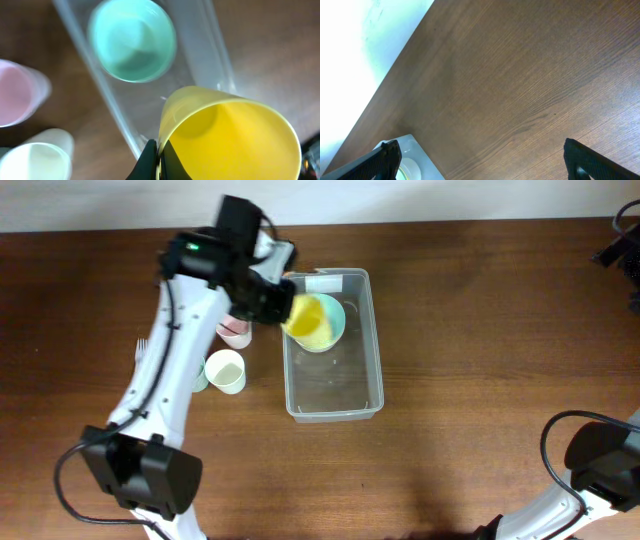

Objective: Pack container
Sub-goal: 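Carry the yellow cup right and place it in the container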

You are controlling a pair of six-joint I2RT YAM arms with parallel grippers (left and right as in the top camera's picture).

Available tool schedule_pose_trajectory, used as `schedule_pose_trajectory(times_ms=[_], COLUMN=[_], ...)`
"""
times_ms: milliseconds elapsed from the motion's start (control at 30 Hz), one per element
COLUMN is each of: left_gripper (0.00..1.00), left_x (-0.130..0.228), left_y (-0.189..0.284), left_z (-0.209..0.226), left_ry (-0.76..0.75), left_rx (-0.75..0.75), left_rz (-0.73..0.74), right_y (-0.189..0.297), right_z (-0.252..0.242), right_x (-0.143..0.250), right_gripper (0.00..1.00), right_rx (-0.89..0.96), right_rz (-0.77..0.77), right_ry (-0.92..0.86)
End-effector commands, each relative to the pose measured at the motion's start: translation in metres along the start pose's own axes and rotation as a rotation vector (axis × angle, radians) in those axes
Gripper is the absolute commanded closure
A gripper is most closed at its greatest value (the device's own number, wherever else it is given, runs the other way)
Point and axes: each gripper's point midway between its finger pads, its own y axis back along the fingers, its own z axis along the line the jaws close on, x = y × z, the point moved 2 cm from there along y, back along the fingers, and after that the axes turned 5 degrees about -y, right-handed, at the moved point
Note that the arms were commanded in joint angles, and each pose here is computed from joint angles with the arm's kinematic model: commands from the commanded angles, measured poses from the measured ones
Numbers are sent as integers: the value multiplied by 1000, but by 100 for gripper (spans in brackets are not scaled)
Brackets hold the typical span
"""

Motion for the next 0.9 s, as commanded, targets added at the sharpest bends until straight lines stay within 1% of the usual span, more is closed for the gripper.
schedule_pose_trajectory(times_ms=[0,100,133,167,200,367,433,500,533,633,733,867], left_gripper=[99,99,98,98,98,98,98,98,98,98,98,98], left_x=[5,8,9,10,12,21,19,13,10,12,15,13], left_y=[2,-14,-22,-33,-43,-87,-102,-125,-138,-158,-171,-169], left_z=[-37,-51,-52,-49,-48,-41,-39,-39,-38,-34,-34,-35], left_ry=[-120,-181,-198,-187,-180,-174,-173,-220,-218,-212,-208,-209], left_rx=[-45,-91,-132,-201,-230,-227,-227,-196,-189,-184,-166,-166], left_rz=[3,21,27,37,51,149,159,157,156,174,196,186], right_y=[-1,-1,-1,-1,-1,-1,-1,-1,-1,-1,-1,-1], right_z=[-1,-1,-1,-1,-1,-1,-1,-1,-1,-1,-1,-1], right_x=[-2,-2,-2,-2,-2,-2,-2,-2,-2,-2,-2,-2], right_gripper=[1,1,1,1,1,1,1,1,1,1,1,1], right_rx=[3,3,3,3,3,3,3,3,3,3,3,3], right_rz=[-2,-2,-2,-2,-2,-2,-2,-2,-2,-2,-2,-2], right_ry=[0,0,0,0,0,0,0,0,0,0,0,0])
